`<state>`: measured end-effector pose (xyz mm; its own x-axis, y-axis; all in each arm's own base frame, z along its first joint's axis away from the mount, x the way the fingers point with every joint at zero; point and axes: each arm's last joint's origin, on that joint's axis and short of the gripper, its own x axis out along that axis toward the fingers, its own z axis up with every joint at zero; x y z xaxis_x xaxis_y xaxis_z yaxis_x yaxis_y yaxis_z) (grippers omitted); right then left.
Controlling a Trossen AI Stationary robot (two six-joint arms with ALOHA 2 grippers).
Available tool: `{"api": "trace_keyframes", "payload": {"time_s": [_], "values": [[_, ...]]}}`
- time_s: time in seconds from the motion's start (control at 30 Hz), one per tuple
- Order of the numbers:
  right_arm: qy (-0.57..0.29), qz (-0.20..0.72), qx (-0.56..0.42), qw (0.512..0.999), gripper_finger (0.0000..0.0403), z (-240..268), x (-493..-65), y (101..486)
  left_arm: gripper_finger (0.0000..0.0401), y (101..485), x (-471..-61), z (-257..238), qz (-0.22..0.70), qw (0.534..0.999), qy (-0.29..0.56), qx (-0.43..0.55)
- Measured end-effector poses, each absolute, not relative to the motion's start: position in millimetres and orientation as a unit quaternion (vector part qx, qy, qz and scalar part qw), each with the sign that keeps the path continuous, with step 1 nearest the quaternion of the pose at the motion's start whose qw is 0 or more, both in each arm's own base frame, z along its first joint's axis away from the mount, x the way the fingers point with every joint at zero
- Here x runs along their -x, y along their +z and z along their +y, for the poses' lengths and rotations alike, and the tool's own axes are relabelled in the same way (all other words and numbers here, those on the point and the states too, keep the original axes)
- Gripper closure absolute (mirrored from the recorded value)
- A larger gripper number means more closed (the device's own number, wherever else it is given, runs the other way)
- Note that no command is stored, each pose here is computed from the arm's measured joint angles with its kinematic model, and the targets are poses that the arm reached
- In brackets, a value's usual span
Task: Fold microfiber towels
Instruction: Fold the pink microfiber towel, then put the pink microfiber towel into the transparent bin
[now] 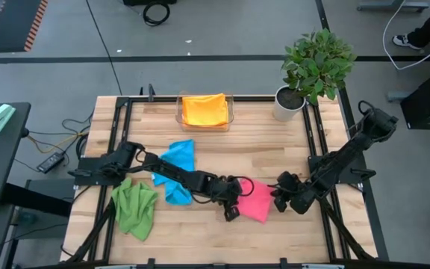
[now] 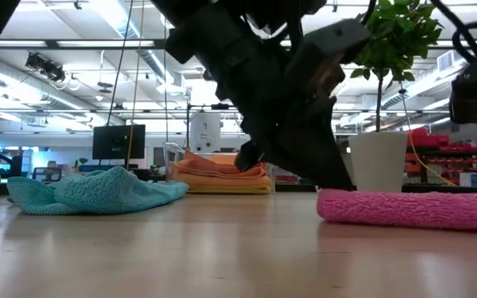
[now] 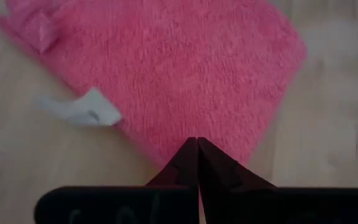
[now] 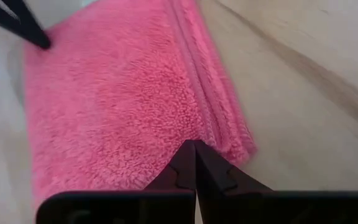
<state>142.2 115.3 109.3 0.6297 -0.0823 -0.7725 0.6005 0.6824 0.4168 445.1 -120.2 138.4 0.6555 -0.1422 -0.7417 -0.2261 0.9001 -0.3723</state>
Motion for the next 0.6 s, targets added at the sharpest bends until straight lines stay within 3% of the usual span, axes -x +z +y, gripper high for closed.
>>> {"api": "trace_keyframes", "payload": {"time_s": [0.23,0.4,0.6], "values": [[-0.210,0.372,-0.322,0.845,0.0400,110.8,-143.2,108.0,0.0378,145.8,-447.3,-111.2,0.400,0.883,0.038,0.242],[-0.187,0.356,-0.321,0.858,0.0400,109.7,-147.6,124.7,0.0395,176.6,-446.1,-91.1,0.366,0.898,0.060,0.235],[-0.187,0.352,-0.348,0.849,0.0392,101.0,-136.3,148.7,0.0376,186.7,-441.2,-77.8,0.371,0.880,0.104,0.278]]}}
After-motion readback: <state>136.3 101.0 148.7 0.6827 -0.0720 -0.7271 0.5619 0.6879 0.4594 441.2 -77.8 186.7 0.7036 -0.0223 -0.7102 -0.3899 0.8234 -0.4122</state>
